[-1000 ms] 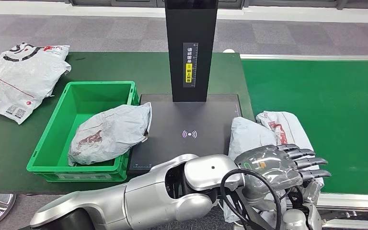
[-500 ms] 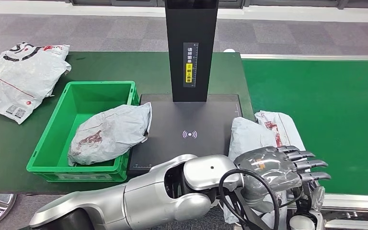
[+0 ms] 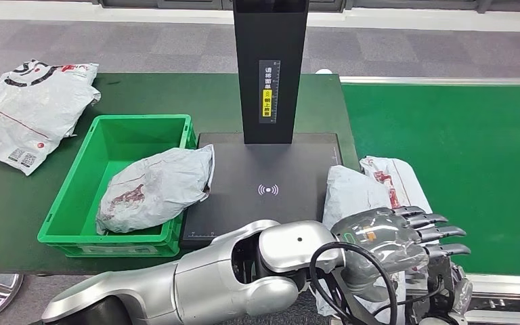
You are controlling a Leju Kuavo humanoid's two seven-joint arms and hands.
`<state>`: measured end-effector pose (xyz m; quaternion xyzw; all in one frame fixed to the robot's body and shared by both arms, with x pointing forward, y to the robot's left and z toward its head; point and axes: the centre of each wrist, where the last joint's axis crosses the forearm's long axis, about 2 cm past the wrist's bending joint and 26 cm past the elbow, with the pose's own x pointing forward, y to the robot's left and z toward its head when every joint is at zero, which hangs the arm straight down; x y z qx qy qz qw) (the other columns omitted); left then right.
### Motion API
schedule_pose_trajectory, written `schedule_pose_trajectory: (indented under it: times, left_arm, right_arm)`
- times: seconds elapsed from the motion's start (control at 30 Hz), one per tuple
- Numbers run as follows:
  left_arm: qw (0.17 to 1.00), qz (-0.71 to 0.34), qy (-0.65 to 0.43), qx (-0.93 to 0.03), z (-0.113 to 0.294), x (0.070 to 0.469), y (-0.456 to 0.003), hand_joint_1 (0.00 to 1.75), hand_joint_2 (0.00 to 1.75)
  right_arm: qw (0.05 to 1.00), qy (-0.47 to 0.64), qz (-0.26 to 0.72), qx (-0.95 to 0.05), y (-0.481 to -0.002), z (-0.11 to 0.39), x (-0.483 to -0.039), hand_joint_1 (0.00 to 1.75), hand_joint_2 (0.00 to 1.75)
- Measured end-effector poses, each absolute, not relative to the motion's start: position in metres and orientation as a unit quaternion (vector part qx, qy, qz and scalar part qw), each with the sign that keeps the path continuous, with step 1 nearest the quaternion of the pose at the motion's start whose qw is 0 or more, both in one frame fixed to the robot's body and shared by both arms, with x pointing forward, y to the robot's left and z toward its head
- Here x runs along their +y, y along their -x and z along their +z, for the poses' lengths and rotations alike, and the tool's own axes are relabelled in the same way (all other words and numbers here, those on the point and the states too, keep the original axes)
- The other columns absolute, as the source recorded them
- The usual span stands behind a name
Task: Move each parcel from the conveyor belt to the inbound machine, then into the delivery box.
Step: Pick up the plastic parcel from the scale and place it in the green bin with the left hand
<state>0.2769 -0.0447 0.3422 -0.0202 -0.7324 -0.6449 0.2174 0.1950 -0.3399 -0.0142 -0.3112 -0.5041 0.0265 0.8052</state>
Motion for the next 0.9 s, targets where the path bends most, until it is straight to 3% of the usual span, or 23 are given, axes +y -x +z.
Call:
schedule_pose_trajectory:
  times: [0.07, 0.2, 0.53, 0.9]
  left_arm:
    - [0.218, -0.645, 0.02, -0.732, 0.342, -0.045, -0.277, 0.0, 1.75]
    - [0.223, -0.645, 0.018, -0.731, 0.342, -0.044, -0.277, 0.0, 1.75]
    - [0.244, -0.644, 0.015, -0.725, 0.338, -0.039, -0.282, 0.0, 1.75]
    - [0.243, -0.649, 0.015, -0.721, 0.343, -0.04, -0.283, 0.0, 1.75]
  right_arm:
    - [0.806, 0.311, 0.023, -0.503, -0.194, -0.015, -0.34, 1.75, 1.75]
    - [0.809, 0.302, 0.023, -0.503, -0.194, -0.015, -0.338, 0.0, 1.75]
    - [0.837, 0.247, 0.085, -0.481, -0.196, 0.004, -0.277, 0.0, 1.75]
    - [0.771, 0.228, 0.196, -0.562, -0.221, 0.015, -0.246, 0.0, 1.75]
